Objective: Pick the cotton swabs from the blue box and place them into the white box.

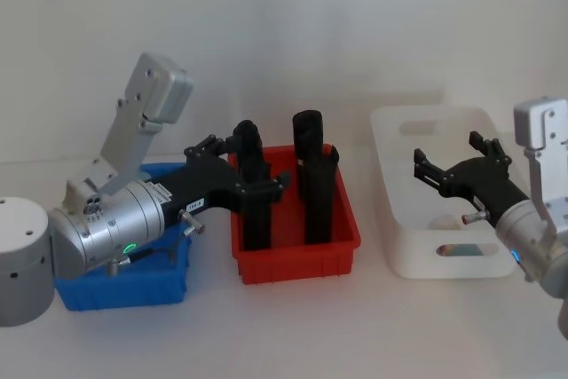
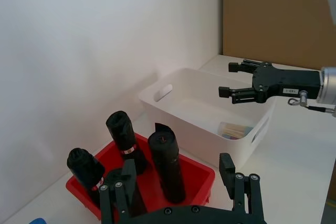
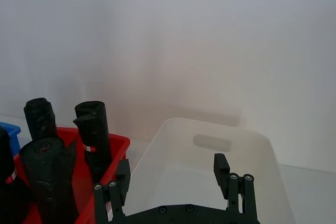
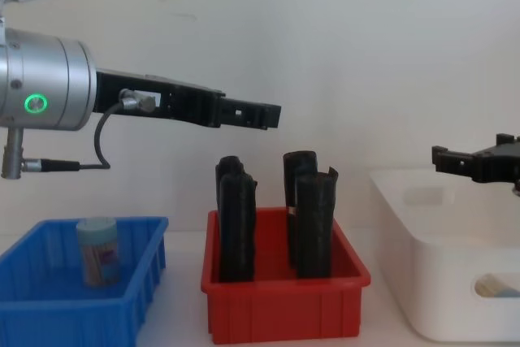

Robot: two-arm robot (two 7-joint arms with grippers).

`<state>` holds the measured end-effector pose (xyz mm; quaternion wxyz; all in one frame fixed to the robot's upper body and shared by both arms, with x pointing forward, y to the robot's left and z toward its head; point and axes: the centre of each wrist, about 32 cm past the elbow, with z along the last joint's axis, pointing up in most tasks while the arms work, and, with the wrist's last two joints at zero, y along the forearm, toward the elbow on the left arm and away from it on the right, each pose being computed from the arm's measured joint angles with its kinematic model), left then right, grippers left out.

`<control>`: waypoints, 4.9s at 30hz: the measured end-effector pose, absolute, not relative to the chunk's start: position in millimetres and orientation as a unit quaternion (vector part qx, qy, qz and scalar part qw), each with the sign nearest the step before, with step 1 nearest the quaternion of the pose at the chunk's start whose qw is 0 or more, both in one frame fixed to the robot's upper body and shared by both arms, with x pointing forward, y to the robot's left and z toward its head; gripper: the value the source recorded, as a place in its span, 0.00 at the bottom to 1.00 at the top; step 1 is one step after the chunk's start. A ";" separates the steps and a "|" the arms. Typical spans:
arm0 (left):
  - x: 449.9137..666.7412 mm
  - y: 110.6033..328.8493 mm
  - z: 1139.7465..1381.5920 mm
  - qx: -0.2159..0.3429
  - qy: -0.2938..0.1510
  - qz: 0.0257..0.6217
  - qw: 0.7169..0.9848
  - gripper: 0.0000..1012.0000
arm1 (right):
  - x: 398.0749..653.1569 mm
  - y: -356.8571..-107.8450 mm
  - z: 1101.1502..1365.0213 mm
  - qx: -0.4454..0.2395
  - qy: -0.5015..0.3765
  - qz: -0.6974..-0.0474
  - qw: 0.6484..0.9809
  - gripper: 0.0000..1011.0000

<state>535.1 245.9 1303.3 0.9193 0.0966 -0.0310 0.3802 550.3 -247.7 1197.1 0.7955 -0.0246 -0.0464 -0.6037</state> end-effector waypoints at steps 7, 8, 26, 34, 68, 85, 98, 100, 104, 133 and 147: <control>529.1 236.5 1282.5 0.089 -0.054 0.415 0.904 0.99 | 529.2 -246.6 1192.3 -0.018 -0.046 -0.600 0.799 0.99; 528.5 235.6 1280.4 0.088 -0.056 0.418 0.902 0.99 | 527.0 -246.4 1191.9 -0.017 -0.046 -0.599 0.799 0.99; 508.7 213.1 1233.1 0.058 -0.102 0.489 0.864 0.99 | 474.8 -241.3 1187.6 0.001 -0.041 -0.586 0.809 0.99; 498.6 203.9 1214.9 0.041 -0.117 0.515 0.848 0.99 | 452.1 -238.4 1188.2 0.009 -0.037 -0.579 0.814 0.99; 492.0 198.4 1204.4 0.029 -0.127 0.531 0.837 0.99 | 455.2 -238.4 1185.8 0.008 -0.034 -0.568 0.823 0.99; 492.0 198.4 1204.5 0.029 -0.126 0.531 0.837 0.99 | 511.4 -232.1 1170.5 -0.010 -0.034 -0.522 0.852 0.99; 492.0 198.4 1204.4 0.029 -0.126 0.531 0.837 0.99 | 559.8 -215.1 1157.7 -0.027 -0.033 -0.481 0.876 0.99; 492.0 198.4 1204.4 0.029 -0.126 0.531 0.837 0.99 | 564.3 -212.8 1156.8 -0.029 -0.034 -0.476 0.878 0.99; 492.0 198.4 1204.4 0.029 -0.126 0.531 0.837 0.99 | 577.0 -205.7 1154.6 -0.033 -0.033 -0.463 0.885 0.99; 492.0 198.4 1204.4 0.029 -0.126 0.531 0.837 0.99 | 624.9 -177.0 1149.8 -0.056 -0.026 -0.429 0.901 0.99; 492.0 198.4 1204.4 0.029 -0.126 0.531 0.837 0.99 | 635.7 -171.9 1148.4 -0.059 -0.023 -0.414 0.908 0.64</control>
